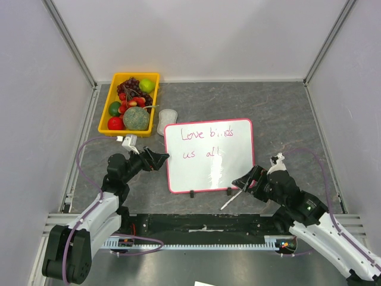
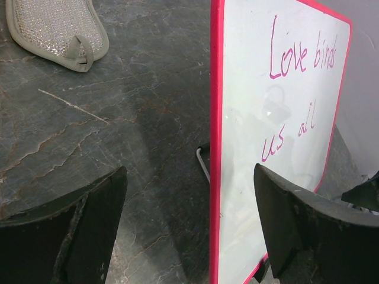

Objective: Write a sentence on the whiteboard
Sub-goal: Reset both arms

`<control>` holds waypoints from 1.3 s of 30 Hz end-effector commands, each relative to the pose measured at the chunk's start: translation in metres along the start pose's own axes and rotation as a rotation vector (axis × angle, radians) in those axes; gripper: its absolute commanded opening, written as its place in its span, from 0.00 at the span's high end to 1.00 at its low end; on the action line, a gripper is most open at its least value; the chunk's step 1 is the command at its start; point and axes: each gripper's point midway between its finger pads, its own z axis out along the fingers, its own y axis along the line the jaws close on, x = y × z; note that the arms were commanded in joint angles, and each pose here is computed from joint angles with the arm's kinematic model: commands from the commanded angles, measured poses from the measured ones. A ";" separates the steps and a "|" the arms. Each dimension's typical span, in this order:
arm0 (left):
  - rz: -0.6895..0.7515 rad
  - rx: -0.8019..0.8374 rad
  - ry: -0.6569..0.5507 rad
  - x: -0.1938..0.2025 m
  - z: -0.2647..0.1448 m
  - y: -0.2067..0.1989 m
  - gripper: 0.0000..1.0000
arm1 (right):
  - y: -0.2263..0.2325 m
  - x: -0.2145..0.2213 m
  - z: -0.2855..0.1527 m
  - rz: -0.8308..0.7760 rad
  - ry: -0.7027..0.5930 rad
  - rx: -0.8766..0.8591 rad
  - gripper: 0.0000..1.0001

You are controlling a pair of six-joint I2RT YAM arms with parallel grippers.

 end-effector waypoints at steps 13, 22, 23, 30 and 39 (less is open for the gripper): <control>0.049 0.031 -0.009 -0.001 0.001 -0.003 0.08 | 0.071 -0.089 -0.007 -0.455 -0.264 0.000 0.02; 0.056 0.029 -0.020 -0.003 0.001 -0.002 0.07 | 0.083 -0.117 -0.007 -0.621 -0.345 0.050 0.02; 0.056 0.024 -0.021 -0.003 0.001 -0.001 0.07 | 0.084 -0.117 -0.006 -0.631 -0.346 0.053 0.02; -0.002 -0.054 -0.057 -0.006 -0.008 0.006 0.07 | 0.085 -0.129 -0.002 -0.656 -0.383 0.091 0.02; -0.076 -0.167 -0.102 -0.033 -0.037 -0.005 0.06 | 0.101 -0.148 0.001 -0.689 -0.425 0.130 0.02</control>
